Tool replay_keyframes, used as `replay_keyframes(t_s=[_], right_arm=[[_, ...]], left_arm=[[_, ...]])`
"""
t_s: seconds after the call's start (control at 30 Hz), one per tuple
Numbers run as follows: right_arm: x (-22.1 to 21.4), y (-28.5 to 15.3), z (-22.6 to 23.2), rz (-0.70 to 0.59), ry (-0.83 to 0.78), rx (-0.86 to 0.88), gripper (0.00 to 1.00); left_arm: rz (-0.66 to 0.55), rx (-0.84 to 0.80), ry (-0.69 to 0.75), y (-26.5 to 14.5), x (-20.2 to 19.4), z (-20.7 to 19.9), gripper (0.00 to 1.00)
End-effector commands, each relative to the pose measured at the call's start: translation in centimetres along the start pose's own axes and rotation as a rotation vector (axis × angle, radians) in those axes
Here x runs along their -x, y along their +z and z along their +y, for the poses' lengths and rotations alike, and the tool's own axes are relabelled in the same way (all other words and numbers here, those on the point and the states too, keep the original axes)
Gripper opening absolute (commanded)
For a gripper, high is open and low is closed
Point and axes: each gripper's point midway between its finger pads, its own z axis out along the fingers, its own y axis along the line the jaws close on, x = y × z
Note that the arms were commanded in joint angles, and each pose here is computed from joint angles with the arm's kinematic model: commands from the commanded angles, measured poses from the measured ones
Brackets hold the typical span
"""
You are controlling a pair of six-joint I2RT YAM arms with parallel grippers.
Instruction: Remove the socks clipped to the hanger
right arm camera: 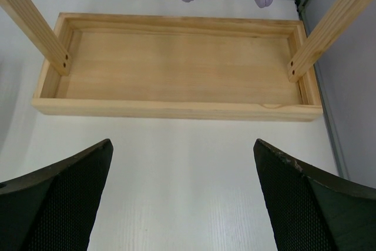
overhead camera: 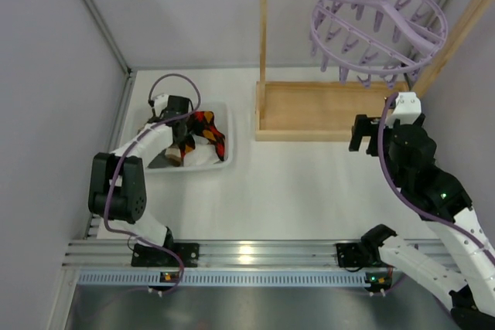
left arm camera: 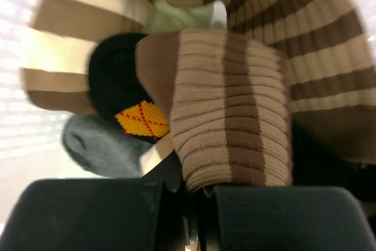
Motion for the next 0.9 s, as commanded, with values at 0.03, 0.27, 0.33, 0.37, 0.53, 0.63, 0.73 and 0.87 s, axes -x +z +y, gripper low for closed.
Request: replay_keyframes(t_s=[0.03, 0.27, 0.33, 0.37, 0.53, 0.63, 0.73, 0.87], right_arm=[[0.4, -0.3, 0.2, -0.024, 0.028, 0.019, 0.99], [0.3, -0.9, 0.1, -0.034, 0.046, 0.032, 1.00], [0.4, -1.0, 0.0, -0.038, 0.050, 0.035, 0.99], [0.3, -1.0, 0.1, -0.036, 0.050, 0.037, 0.99], [0.4, -1.3, 0.0, -0.042, 0.061, 0.041, 0.99], [0.5, -1.4, 0.1, -0.046, 0.075, 0.048, 0.99], [0.2, -1.4, 0.3, -0.046, 0.094, 0.055, 0.99], [-0.5, -1.4, 0.1, -0.062, 0.138, 0.045, 0.99]], left_arm=[[0.057, -0.011, -0.033, 1.2, -1.4, -0.4, 0.00], [-0.017, -0.061, -0.051, -1.5, 1.1, 0.0, 0.32], [-0.060, -0.075, -0.069, -3.0, 2.4, 0.6, 0.46], [-0.073, -0.079, -0.077, -3.5, 2.7, 0.8, 0.50], [-0.139, -0.102, -0.098, -6.8, 4.8, 2.3, 0.68], [-0.161, -0.157, -0.100, -8.8, 5.8, 2.3, 0.75], [-0.202, -0.247, -0.092, -11.9, 6.9, 2.5, 0.97], [-0.170, -0.574, -0.010, -17.5, 5.9, -0.3, 0.99]])
